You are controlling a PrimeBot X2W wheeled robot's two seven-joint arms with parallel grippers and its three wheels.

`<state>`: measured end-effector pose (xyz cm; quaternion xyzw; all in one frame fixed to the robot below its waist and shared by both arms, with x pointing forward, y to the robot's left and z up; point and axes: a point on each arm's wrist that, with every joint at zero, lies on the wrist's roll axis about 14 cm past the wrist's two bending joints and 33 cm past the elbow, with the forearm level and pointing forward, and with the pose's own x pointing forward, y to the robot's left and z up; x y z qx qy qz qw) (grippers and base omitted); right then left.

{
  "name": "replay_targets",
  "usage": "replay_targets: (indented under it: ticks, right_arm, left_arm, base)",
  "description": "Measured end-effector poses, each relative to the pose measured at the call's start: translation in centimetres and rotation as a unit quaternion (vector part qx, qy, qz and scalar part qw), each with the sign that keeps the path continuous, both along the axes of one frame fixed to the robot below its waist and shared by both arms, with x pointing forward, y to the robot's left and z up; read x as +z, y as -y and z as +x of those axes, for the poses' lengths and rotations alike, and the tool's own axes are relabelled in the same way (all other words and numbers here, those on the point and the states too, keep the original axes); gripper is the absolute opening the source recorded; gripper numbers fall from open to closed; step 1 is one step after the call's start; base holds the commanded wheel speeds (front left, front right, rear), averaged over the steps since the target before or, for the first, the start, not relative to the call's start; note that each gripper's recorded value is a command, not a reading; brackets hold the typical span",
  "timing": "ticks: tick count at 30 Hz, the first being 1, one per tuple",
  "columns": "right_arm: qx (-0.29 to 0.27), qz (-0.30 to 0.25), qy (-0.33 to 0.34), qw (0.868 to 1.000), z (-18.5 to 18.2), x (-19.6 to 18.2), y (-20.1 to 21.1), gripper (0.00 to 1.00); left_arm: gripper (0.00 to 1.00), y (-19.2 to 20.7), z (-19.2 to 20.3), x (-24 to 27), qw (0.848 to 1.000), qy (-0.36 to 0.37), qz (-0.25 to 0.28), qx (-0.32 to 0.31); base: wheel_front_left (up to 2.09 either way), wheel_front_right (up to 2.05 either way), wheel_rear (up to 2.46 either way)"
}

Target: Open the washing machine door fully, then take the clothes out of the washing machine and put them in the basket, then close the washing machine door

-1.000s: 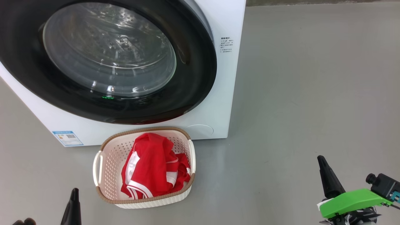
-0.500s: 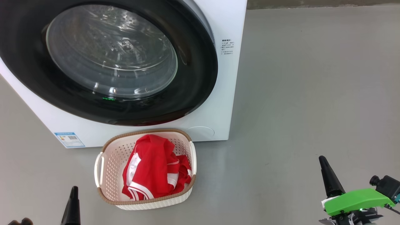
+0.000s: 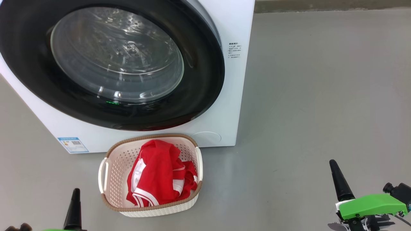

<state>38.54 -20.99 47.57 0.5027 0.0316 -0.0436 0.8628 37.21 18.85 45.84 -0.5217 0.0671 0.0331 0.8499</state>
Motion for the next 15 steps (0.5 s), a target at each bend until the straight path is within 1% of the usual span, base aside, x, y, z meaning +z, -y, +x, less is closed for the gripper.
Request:
replay_targets:
  ticks: [3,4,15]
  right_arm:
    - [0.0,0.012,0.0,1.0,-0.01,0.02,-0.04,0.0]
    - [0.0,0.022,0.001,1.0,-0.02,0.06,-0.06,0.0]
    - [-0.006,0.078,0.006,0.997,-0.02,0.4,0.03,0.0]
  left_arm:
    - [0.0,-0.04,0.01,0.09,1.0,0.001,-0.008,0.003]
    - [0.0,-0.02,0.02,0.15,1.0,0.001,-0.022,0.004]
    - [0.0,0.0,0.02,0.46,0.997,0.004,-0.072,0.011]
  base:
    - [0.0,0.0,0.0]
    - [0.0,0.0,0.0]
    - [0.0,0.0,0.0]
